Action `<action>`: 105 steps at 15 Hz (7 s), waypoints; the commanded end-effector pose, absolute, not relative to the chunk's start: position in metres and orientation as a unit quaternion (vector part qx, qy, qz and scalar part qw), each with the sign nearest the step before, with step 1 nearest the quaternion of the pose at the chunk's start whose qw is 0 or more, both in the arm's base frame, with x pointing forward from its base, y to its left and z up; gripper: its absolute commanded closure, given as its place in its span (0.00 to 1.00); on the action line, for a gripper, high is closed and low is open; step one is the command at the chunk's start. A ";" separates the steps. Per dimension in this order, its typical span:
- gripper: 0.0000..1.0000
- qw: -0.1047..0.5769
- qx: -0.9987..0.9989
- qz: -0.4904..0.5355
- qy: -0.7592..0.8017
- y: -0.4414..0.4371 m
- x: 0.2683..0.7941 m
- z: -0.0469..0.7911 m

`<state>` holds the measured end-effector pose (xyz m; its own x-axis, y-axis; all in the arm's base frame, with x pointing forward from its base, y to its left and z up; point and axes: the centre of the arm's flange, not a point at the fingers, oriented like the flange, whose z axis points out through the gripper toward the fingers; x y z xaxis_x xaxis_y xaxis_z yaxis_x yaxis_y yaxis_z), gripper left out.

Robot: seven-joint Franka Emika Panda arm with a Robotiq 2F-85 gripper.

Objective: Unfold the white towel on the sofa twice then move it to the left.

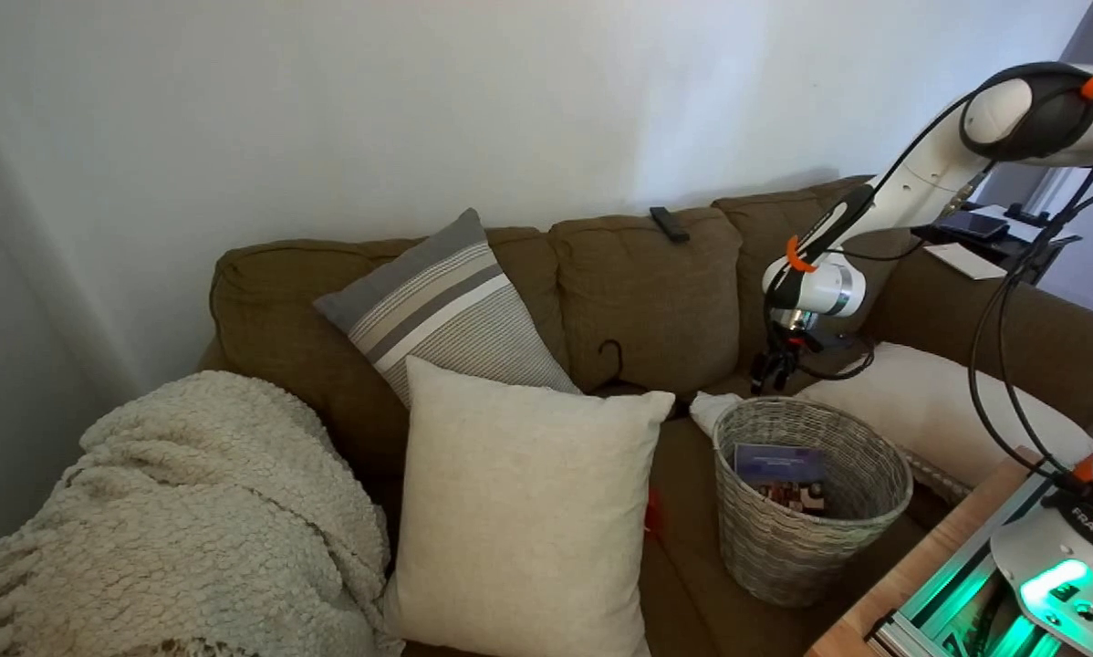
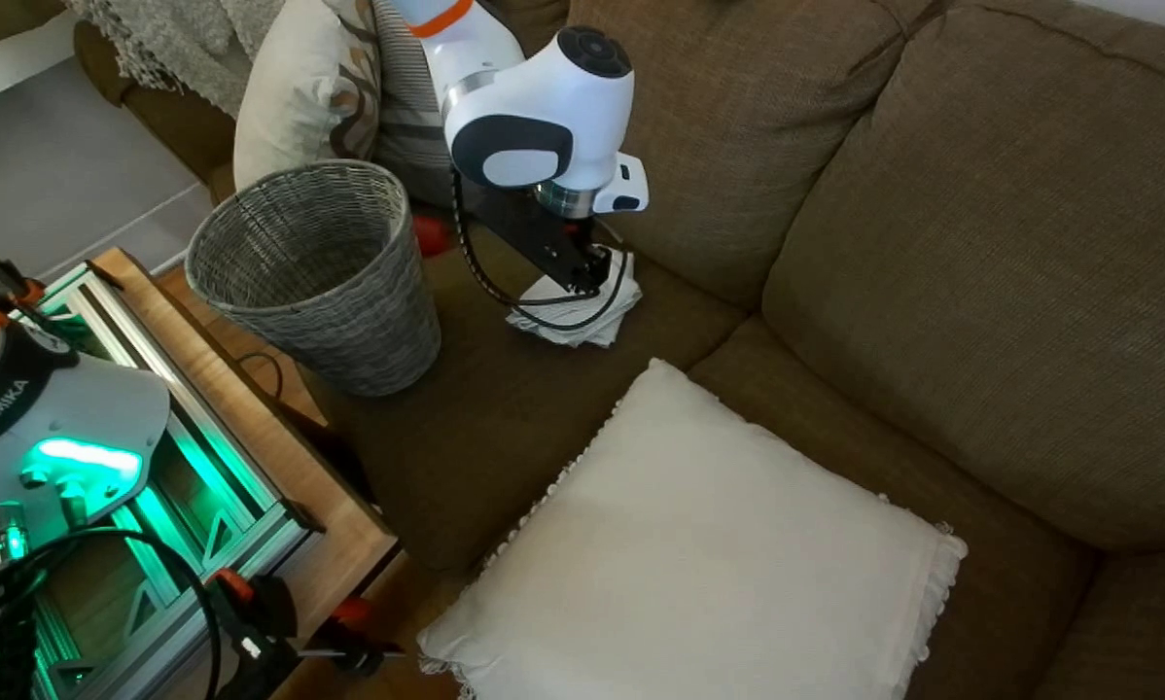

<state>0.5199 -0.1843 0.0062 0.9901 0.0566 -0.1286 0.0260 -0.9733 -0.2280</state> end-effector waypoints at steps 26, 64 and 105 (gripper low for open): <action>0.98 0.153 -0.974 0.092 -0.139 -0.141 0.552 -0.032; 0.34 0.116 -0.975 0.088 -0.170 -0.205 0.547 -0.103; 0.15 0.039 -0.987 0.057 -0.143 -0.194 0.558 -0.083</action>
<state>0.5664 -0.1950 -0.0768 0.9433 0.3216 -0.0821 0.3094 -0.9415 -0.1338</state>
